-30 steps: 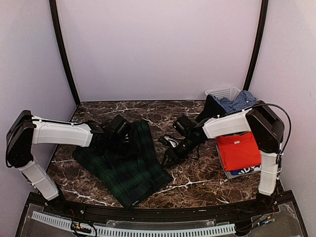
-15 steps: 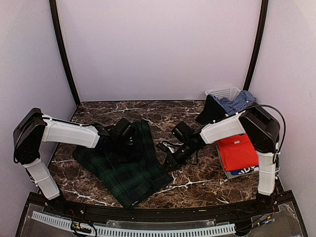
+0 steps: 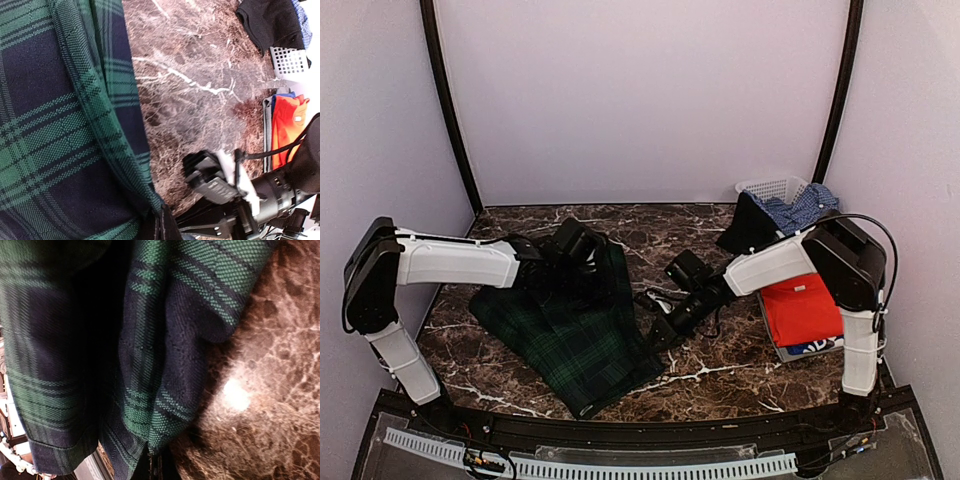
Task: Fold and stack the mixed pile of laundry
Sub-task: Adjust the rectangle-folded skirt at the center of the board.
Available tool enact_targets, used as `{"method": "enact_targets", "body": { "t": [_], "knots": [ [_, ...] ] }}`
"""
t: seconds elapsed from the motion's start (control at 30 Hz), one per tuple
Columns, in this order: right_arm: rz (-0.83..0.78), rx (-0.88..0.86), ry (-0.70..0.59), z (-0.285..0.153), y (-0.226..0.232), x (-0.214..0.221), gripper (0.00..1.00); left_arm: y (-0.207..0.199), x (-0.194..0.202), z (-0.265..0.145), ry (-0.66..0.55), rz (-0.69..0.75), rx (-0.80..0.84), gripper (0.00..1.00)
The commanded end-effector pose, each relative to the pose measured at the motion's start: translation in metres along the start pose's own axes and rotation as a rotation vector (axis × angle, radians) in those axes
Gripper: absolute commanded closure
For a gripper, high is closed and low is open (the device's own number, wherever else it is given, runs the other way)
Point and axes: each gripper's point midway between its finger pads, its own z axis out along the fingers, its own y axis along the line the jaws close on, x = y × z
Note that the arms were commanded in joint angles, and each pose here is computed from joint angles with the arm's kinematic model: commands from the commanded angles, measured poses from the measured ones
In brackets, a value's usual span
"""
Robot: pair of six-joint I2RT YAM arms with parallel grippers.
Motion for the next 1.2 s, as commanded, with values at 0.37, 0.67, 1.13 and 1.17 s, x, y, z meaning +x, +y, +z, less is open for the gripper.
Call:
{"method": "enact_targets", "body": {
  "t": [0.37,0.67,1.13,1.17],
  "knots": [
    [-0.006,-0.054,0.011,0.007,0.012,0.009,1.00,-0.039,-0.019,0.021,-0.029,0.054,0.119,1.00],
    [0.005,-0.085,-0.022,-0.008,0.023,0.006,0.78,-0.030,-0.013,0.009,-0.028,0.114,0.106,0.79],
    [0.051,-0.127,-0.081,-0.030,0.029,-0.004,0.68,-0.006,0.011,-0.025,0.035,0.110,0.025,0.57],
    [0.062,-0.122,-0.077,-0.029,0.025,-0.003,0.68,-0.005,0.016,-0.025,0.046,0.106,0.020,0.58]
  ]
}}
